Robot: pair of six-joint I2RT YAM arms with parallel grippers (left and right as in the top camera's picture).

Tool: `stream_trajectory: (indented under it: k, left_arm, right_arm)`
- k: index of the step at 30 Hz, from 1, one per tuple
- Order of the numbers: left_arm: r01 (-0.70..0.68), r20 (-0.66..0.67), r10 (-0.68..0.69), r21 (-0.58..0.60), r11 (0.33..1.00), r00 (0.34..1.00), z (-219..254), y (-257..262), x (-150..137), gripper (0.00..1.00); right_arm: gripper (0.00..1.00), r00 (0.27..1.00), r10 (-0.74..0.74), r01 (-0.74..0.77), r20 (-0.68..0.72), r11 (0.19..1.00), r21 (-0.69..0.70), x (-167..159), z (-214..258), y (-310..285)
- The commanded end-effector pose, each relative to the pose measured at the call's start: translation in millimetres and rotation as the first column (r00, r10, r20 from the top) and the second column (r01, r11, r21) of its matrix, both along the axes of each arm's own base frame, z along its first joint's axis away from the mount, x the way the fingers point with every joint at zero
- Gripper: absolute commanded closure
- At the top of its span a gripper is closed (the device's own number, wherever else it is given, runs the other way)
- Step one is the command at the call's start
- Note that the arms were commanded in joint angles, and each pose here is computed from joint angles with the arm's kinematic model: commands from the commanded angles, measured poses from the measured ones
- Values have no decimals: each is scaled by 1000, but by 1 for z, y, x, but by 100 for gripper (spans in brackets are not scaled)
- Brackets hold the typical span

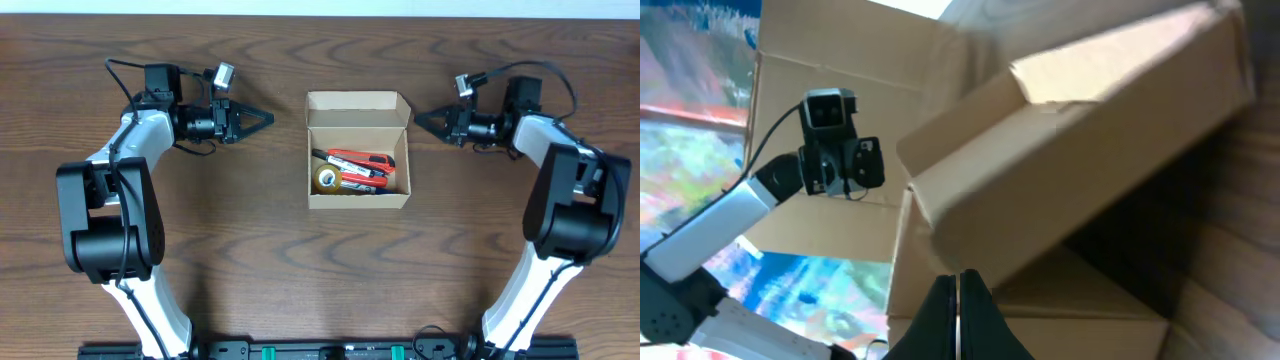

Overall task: Pack container
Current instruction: 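Move both grippers inward to the box lid flaps on each side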

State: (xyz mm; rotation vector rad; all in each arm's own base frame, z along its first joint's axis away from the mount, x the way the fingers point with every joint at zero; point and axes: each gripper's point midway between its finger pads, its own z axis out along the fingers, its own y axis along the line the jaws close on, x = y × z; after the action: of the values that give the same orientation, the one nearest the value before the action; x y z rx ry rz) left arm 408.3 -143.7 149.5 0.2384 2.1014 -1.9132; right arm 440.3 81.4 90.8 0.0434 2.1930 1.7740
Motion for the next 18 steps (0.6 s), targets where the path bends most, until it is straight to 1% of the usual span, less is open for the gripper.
stream_trajectory:
  k: [1, 6, 9, 18]
  left_arm:
    - [-1, -30, 0, -13, 1000, 1000, -2, 1, 0, 94]
    - [-7, -35, 7, 5, 1000, 999, -5, 1, 1, 94]
    - [-12, -36, 13, 16, 1000, 999, -7, 1, 2, 94]
    - [-19, -93, 20, 15, 1000, 995, -23, 1, 7, 94]
  right_arm:
    - [97, 999, 24, -22, -34, 997, 75, -3, -5, 4]
    - [97, 1000, 18, -16, -26, 998, 61, -1, -8, 2]
    - [99, 999, -6, 7, -49, 1000, 18, 2, -16, -1]
    - [99, 998, -9, 10, -56, 1000, 19, 2, -16, -1]
